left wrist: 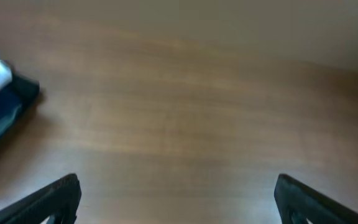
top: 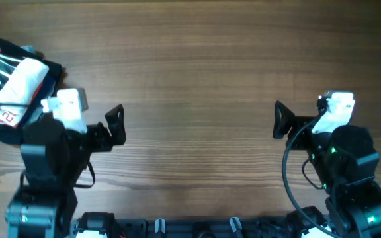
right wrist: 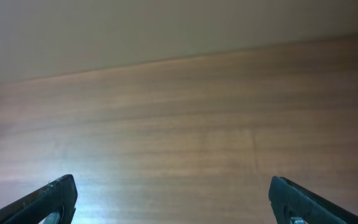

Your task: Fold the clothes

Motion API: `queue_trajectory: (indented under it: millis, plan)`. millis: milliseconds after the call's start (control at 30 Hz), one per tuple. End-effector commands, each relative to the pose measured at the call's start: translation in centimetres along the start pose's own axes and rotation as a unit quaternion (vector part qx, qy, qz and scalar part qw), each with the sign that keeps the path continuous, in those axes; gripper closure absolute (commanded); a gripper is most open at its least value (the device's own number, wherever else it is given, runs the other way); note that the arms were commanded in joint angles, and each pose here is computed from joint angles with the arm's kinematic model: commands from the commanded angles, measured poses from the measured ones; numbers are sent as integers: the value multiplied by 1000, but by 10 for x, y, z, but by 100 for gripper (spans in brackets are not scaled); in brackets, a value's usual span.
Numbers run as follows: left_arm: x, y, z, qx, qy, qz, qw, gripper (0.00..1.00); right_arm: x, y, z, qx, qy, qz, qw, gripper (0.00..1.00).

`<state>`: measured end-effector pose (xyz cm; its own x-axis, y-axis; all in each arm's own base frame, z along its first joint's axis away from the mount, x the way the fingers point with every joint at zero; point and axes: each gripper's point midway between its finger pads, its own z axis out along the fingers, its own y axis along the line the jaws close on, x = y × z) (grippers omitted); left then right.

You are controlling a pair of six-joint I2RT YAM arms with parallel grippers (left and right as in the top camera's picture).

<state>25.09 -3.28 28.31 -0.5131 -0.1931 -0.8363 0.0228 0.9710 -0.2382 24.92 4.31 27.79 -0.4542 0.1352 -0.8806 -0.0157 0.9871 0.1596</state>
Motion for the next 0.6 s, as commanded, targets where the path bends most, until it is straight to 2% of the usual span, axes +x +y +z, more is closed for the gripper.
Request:
queue_trajectory:
  millis: [0, 333, 567]
  plan:
    - [7, 4, -1, -5, -12, 4, 1000, 0, 14, -9, 2, 23, 24, -2, 999, 0]
    - [43, 13, -2, -24, 64, 0, 998, 0, 40, -12, 25, 43, 97, -17, 994, 0]
    - [45, 13, -3, -24, 66, 0, 998, 0, 57, -13, 44, 55, 142, -26, 988, 0]
